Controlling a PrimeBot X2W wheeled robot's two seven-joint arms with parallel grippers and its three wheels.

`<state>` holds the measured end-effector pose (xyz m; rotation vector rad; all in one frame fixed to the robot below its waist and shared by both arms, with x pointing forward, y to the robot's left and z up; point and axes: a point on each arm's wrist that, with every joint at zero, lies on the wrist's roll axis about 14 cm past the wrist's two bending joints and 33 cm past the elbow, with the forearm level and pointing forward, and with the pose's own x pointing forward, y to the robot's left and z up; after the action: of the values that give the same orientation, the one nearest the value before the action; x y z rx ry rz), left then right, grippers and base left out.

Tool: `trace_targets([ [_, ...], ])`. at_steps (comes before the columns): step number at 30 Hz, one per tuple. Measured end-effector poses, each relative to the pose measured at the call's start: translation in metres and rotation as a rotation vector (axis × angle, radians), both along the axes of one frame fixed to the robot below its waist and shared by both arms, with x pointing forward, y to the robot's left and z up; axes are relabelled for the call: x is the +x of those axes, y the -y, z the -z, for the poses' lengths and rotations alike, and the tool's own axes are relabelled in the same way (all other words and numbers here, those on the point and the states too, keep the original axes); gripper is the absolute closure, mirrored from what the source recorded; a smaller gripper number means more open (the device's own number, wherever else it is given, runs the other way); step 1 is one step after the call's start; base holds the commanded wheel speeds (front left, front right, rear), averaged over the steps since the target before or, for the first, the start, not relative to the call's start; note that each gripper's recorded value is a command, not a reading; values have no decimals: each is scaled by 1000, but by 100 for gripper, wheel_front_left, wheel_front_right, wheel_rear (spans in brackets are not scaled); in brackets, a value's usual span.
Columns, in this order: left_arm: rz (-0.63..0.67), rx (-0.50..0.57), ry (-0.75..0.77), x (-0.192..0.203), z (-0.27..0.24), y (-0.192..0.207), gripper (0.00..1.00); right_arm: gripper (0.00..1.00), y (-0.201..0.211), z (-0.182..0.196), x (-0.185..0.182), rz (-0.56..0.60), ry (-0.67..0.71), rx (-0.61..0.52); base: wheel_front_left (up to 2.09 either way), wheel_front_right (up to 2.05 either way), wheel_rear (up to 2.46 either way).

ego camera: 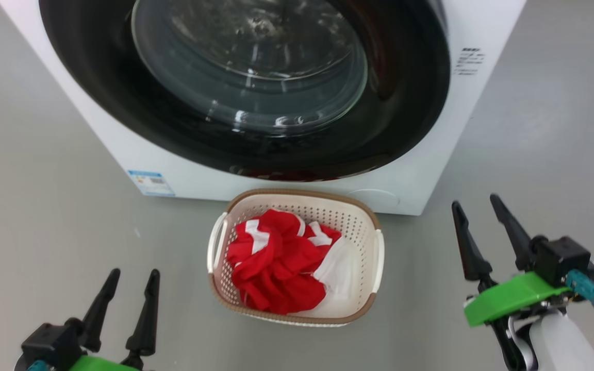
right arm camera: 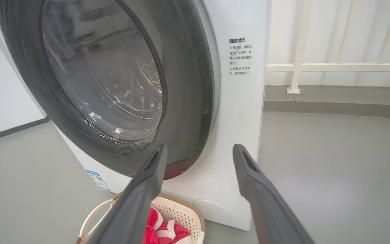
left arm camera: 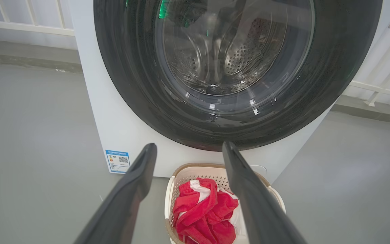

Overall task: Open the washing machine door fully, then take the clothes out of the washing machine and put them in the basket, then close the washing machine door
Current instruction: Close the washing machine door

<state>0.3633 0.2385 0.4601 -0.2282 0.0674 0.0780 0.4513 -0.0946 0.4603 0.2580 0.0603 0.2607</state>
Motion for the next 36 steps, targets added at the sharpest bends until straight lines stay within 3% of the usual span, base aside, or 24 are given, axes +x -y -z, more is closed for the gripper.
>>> trace_targets([
  [16, 48, 13, 35, -8, -11, 10, 0, 0, 59, 12, -67, 154, -61, -22, 0, 0, 0],
  [36, 111, 21, 78, -12, -24, 28, 0, 0, 91, 9, -102, 256, -55, -17, 0, 0, 0],
])
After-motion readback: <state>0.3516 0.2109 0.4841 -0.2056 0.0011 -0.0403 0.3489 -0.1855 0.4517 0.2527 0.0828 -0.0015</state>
